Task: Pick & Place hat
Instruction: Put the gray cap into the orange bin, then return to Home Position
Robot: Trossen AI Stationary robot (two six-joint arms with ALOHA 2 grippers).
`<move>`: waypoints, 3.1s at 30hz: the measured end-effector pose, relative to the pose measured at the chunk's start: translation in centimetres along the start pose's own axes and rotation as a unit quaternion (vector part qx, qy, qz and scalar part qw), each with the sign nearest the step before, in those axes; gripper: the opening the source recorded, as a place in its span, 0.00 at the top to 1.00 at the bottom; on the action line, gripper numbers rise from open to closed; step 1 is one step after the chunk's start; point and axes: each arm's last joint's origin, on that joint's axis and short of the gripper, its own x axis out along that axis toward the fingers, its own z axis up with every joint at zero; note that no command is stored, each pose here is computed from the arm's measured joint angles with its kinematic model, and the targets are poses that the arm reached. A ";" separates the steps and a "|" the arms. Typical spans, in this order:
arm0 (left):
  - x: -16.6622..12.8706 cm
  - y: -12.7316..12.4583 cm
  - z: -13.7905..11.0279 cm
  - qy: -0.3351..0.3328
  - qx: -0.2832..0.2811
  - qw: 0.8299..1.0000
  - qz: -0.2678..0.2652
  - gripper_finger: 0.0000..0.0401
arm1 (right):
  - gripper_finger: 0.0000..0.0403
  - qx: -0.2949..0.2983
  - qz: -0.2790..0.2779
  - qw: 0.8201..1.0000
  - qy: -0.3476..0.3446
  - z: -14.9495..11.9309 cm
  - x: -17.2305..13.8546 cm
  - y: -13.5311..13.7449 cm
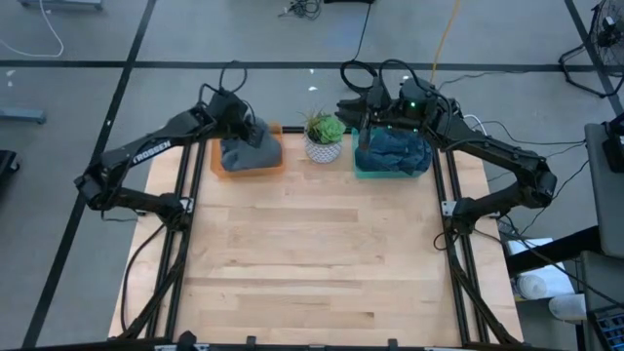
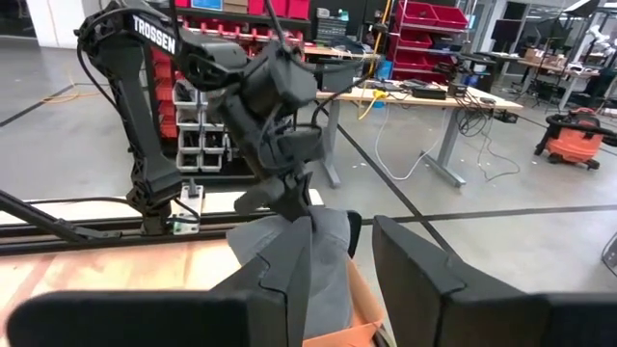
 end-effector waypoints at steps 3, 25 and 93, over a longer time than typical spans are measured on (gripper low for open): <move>0.6 0.4 -0.8 0.010 -0.006 1.000 0.024 0.96 | 0.75 0.000 0.000 1.000 0.000 0.0 0.0 0.0; 2.1 4.5 -4.0 0.078 -0.036 0.979 0.183 0.85 | 0.75 -0.004 0.006 1.000 -0.004 0.1 0.1 0.5; 4.0 1.3 -2.2 0.089 0.191 0.977 0.042 0.15 | 0.75 -0.027 0.019 0.999 0.023 -0.2 0.5 2.4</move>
